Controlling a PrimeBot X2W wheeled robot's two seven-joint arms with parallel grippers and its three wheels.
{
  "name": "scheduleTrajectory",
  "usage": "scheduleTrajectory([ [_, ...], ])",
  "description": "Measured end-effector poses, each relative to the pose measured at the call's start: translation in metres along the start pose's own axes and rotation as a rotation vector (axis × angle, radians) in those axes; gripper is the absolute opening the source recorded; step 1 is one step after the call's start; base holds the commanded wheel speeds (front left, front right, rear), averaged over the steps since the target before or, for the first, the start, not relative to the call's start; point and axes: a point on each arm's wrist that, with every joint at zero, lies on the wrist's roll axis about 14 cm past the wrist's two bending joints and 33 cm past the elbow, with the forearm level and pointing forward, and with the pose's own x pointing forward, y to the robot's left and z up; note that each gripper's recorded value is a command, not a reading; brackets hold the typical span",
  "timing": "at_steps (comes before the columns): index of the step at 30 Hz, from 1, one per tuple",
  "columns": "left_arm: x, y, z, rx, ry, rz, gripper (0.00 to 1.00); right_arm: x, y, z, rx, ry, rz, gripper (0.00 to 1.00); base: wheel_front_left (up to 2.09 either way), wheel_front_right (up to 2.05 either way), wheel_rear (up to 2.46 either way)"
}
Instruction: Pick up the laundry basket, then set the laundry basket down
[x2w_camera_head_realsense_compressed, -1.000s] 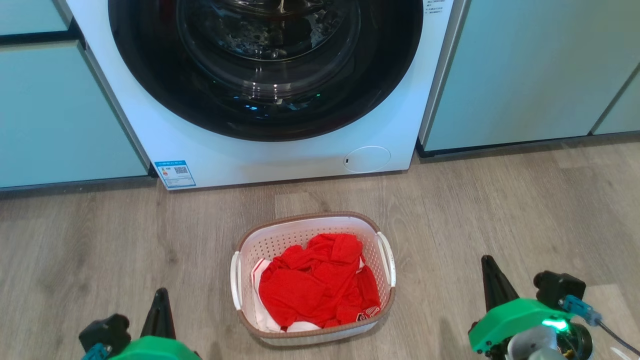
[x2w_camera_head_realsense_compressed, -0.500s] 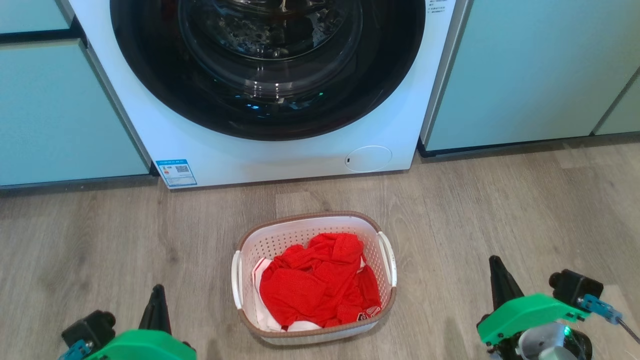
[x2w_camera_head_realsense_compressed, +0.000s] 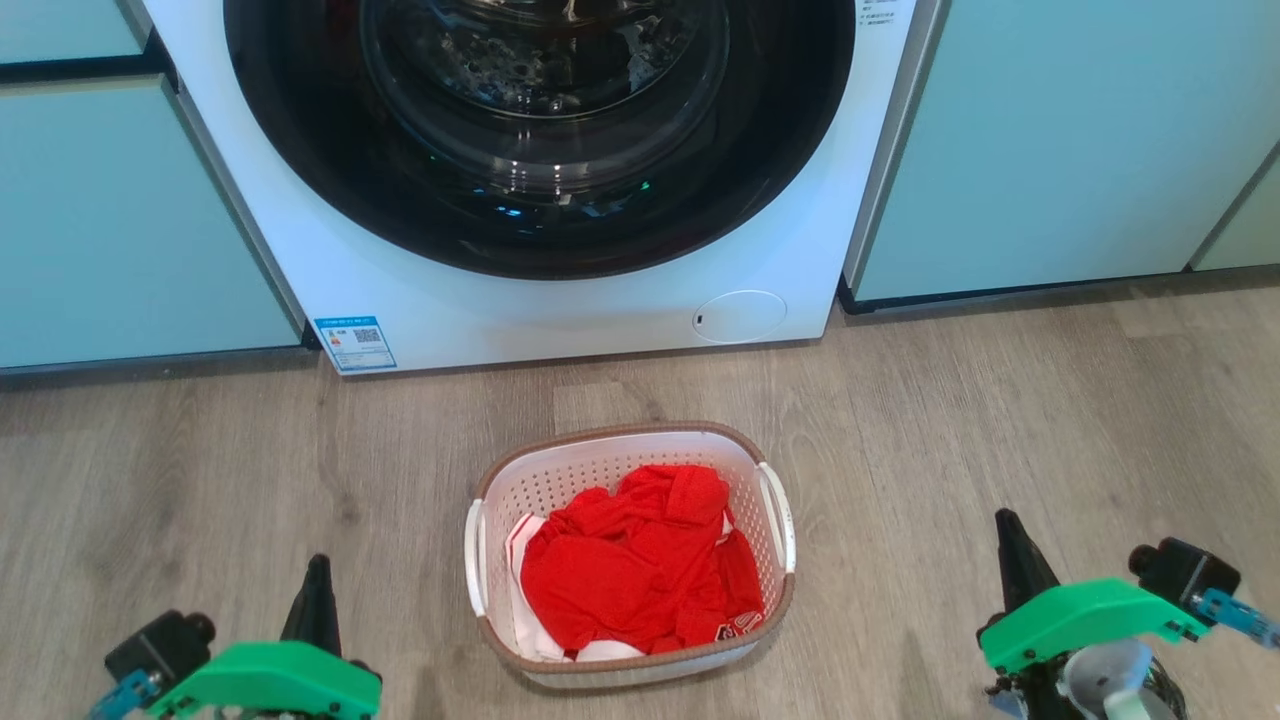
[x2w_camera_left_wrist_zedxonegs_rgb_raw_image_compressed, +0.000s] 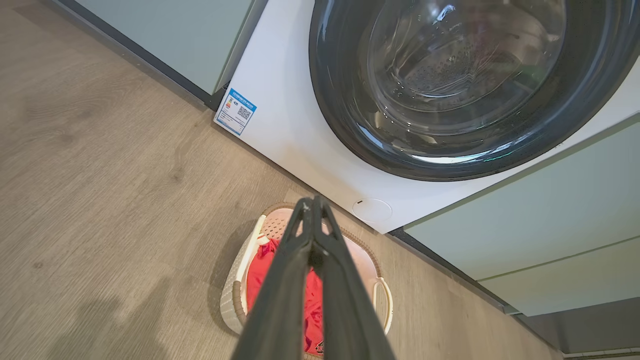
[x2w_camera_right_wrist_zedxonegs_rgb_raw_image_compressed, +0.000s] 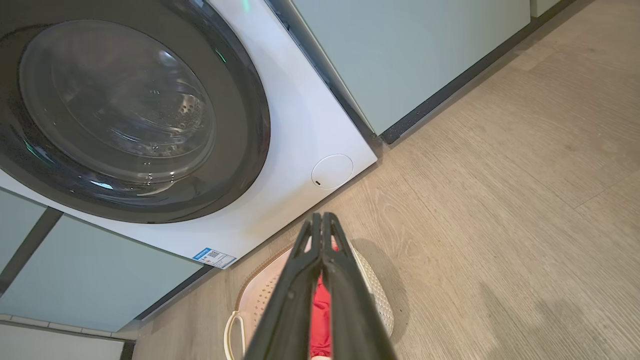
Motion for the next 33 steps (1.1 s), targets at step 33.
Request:
scheduleTrajectory([
  [33, 0.013, -0.007, 0.015, -0.389, 0.014, -0.045, 0.00, 0.007, -0.010, 0.014, 0.369, -0.018, -0.039, 0.00, 0.00, 0.00, 0.00],
])
